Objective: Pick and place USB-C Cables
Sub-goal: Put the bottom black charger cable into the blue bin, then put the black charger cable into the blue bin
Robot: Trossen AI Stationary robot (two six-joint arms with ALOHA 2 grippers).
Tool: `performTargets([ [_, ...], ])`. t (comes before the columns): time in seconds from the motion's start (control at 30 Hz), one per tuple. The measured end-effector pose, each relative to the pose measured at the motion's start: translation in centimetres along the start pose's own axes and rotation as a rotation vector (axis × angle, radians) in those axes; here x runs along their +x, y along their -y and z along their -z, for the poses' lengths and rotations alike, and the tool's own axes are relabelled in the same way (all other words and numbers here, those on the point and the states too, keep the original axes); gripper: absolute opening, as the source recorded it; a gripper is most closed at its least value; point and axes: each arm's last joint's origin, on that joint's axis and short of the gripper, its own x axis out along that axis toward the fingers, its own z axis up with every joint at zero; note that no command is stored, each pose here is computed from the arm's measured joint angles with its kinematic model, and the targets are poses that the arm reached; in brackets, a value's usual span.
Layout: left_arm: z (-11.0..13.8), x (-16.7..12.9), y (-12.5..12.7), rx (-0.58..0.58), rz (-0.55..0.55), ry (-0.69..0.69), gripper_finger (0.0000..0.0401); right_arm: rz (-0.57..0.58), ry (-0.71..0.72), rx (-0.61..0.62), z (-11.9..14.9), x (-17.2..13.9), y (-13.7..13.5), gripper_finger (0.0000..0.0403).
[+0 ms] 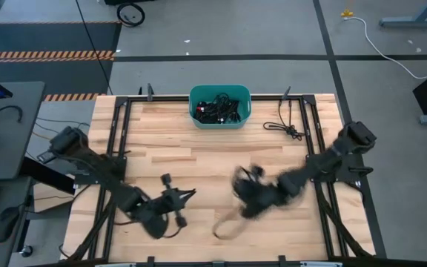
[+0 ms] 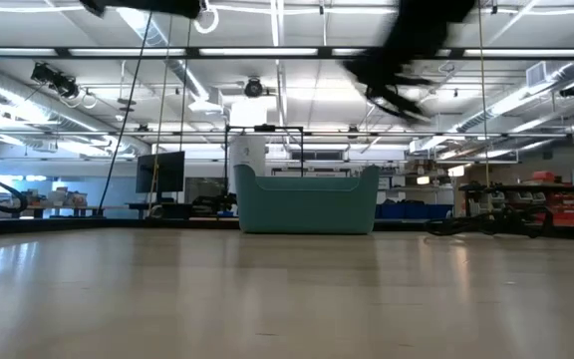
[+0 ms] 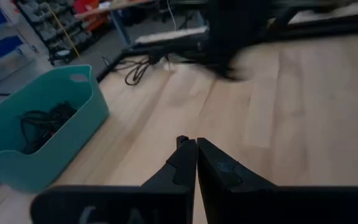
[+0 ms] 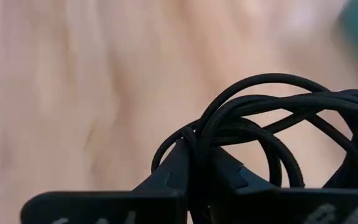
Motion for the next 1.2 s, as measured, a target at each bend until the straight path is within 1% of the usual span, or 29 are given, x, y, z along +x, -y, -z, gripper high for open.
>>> performTargets([
  [0.07,0.0,-1.5,0.1,-0.008,-0.007,0.027,0.0022,0.018,0.067,-0.059,-4.0,0.9,2.6,0.003],
  [0.17,0.3,-3.1,0.6,-0.013,-0.015,0.068,0.0018,-0.011,0.152,-0.062,-9.0,2.3,7.8,0.0029],
  [0.23,0.5,-3.9,1.0,-0.022,-0.013,0.087,0.0013,-0.036,0.192,-0.029,-11.2,3.3,12.1,0.0028],
  [0.27,0.7,-4.3,1.1,-0.03,-0.009,0.093,0.001,-0.036,0.199,-0.004,-11.8,3.8,14.3,0.0028],
  [0.37,1.0,-4.9,1.2,-0.064,0.003,0.093,0.0007,-0.002,0.169,0.103,-12.2,5.0,21.0,0.0028],
  [0.43,1.2,-5.2,1.2,-0.08,-0.001,0.1,0.0009,0.031,0.133,0.187,-11.5,5.9,24.8,0.0028],
  [0.5,1.3,-5.4,1.2,-0.093,-0.008,0.104,0.0014,0.069,0.075,0.256,-10.2,7.2,27.9,0.0028],
  [0.57,1.5,-5.3,1.3,-0.098,-0.015,0.107,0.0019,0.089,0.029,0.325,-9.1,8.4,30.2,0.0028],
  [0.67,1.8,-5.2,1.4,-0.098,-0.028,0.11,0.0021,0.056,-0.002,0.402,-8.1,10.1,32.6,0.0034],
  [0.73,2.1,-4.9,1.6,-0.091,-0.038,0.107,0.0017,0.043,-0.035,0.43,-7.3,11.3,33.5,0.004],
  [0.83,2.4,-4.5,1.8,-0.081,-0.047,0.103,0.001,0.052,-0.065,0.486,-6.6,12.6,34.1,0.0049],
  [0.93,2.5,-4.5,1.9,-0.085,-0.048,0.102,0.0007,0.065,-0.088,0.491,-6.1,13.4,34.4,0.0063],
  [1.0,2.5,-4.4,1.9,-0.094,-0.051,0.102,0.0008,0.064,-0.083,0.493,-6.1,13.4,34.5,0.0081],
  [1.1,2.5,-4.3,1.8,-0.095,-0.052,0.102,0.0015,0.081,-0.067,0.476,-6.4,13.0,34.2,0.0119],
  [1.2,2.5,-4.3,1.8,-0.096,-0.052,0.102,0.0022,0.092,-0.001,0.437,-7.6,10.9,33.8,0.0152],
])
